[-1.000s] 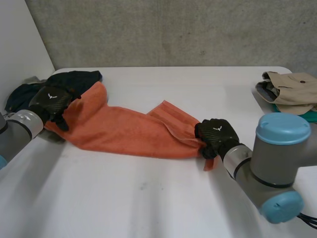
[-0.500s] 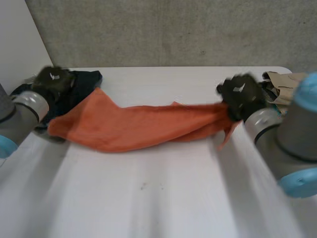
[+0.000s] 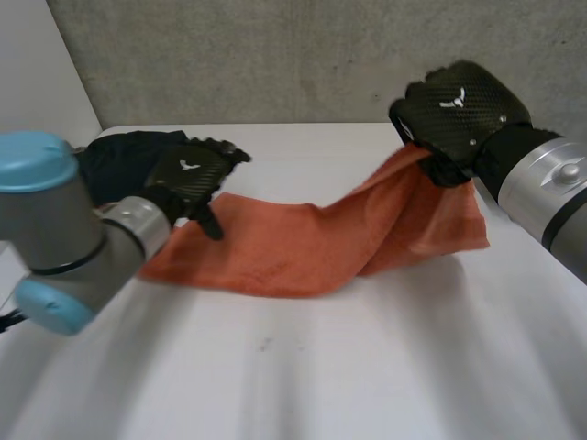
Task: Fold the laundry.
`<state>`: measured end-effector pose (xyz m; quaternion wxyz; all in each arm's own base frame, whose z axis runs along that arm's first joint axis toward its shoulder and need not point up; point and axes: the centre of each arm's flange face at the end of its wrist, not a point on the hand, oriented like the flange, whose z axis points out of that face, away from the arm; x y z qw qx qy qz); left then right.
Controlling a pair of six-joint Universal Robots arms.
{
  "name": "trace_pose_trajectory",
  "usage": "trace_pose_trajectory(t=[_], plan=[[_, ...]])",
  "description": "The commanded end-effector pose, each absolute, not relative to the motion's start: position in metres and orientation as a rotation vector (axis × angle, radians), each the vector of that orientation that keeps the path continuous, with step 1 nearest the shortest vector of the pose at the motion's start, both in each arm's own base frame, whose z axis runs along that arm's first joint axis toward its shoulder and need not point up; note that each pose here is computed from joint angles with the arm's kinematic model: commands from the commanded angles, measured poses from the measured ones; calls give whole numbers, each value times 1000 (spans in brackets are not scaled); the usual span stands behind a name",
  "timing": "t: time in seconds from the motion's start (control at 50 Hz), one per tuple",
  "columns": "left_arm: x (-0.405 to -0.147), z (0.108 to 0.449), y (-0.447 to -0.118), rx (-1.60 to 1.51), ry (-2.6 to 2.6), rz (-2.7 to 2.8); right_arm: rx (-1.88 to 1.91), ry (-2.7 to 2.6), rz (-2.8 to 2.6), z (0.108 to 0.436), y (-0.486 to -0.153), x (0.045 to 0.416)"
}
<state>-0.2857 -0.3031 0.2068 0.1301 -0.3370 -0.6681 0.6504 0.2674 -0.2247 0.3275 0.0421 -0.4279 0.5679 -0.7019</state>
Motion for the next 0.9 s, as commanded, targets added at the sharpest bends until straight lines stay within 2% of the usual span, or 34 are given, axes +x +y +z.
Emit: trace_pose_trajectory(t=[0.02, 0.18, 0.3, 0.4, 0.42, 0.5, 0.62, 0.7, 0.76, 0.8, 0.86, 0.9], plan=[[-330, 185, -323, -927, -1864, 1813, -1296, 1445, -2223, 374, -180, 271], [-366, 153, -320, -905, -1828, 1703, -1155, 1349, -2219, 403, -154, 261], [-364, 153, -326, -867, -1851, 1713, -1139, 1359, -2222, 405, -157, 255], [-346, 175, -331, -799, -1919, 1804, -1061, 1623, -2258, 383, -211, 222], [-329, 191, -335, -752, -1950, 1848, -1051, 1675, -2240, 377, -220, 217], [-293, 219, -335, -698, -1982, 1894, -1030, 1895, -2076, 336, -258, 209], [-290, 234, -314, -786, -1919, 1856, -1146, 2061, -1902, 292, -283, 214], [-289, 230, -318, -837, -1908, 1873, -1189, 2147, -1859, 268, -301, 224], [-293, 224, -336, -908, -1892, 1936, -1154, 2168, -1970, 271, -322, 234], [-298, 232, -352, -948, -1839, 2032, -1125, 2090, -2120, 281, -336, 247], [-306, 268, -379, -963, -1688, 2298, -1054, 1913, -2348, 303, -346, 263], [-308, 302, -392, -902, -1522, 2499, -951, 1674, -2584, 330, -356, 273]])
